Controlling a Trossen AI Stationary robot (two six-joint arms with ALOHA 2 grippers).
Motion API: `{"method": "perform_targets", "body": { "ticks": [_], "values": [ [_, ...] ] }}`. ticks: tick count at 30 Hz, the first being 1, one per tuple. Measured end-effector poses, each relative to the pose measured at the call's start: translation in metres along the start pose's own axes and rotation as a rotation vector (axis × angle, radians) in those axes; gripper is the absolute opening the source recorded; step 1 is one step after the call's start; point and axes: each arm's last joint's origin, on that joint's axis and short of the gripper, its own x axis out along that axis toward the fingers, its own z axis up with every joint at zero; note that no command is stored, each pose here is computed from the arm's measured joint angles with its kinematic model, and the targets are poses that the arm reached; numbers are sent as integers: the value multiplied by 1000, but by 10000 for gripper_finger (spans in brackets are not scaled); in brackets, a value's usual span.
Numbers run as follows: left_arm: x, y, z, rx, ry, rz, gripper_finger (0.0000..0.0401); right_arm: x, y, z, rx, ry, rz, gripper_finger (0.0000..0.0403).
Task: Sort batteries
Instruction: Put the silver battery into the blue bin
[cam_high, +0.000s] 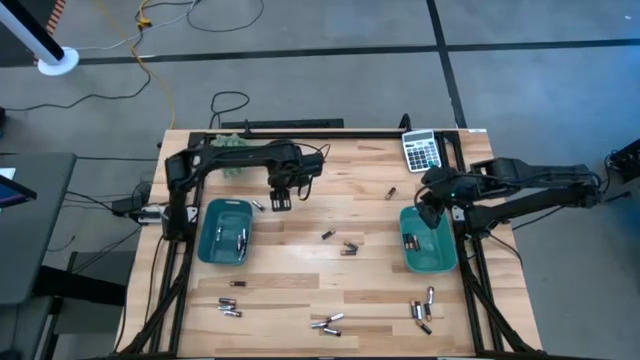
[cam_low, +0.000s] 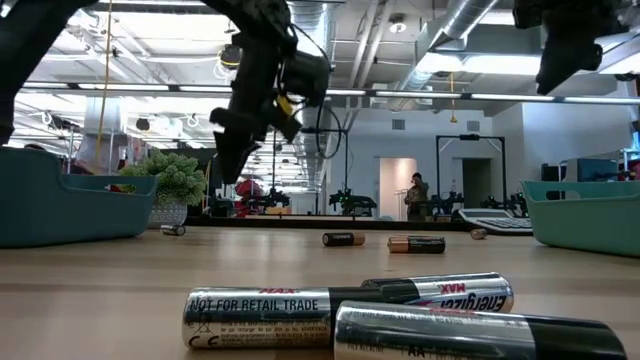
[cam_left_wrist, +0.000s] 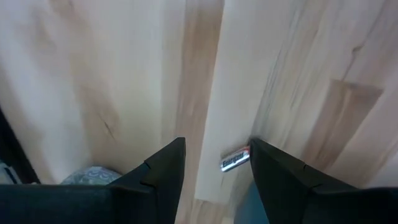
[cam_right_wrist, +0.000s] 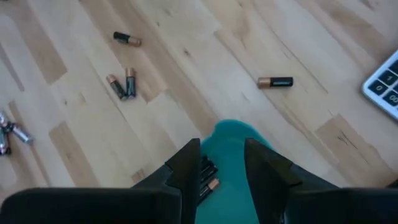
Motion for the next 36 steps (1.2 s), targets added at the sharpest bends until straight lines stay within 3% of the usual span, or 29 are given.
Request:
{"method": "perform_targets", "body": {
  "ticks": [5, 12, 21, 36],
  "values": [
    [21, 0, 4, 41, 125, -39, 174, 2, 0, 3, 33, -25, -27, 138],
    [47, -9, 11, 185, 272, -71, 174, 4, 1, 10, 68, -75, -31, 138],
    [59, -24, 7, 330, 323, -90, 174, 10, 3, 14, 106, -69, -44, 138],
    [88, -34, -1, 363, 336, -90, 174, 25, 11, 20, 90, -27, -78, 138]
  ]
}}
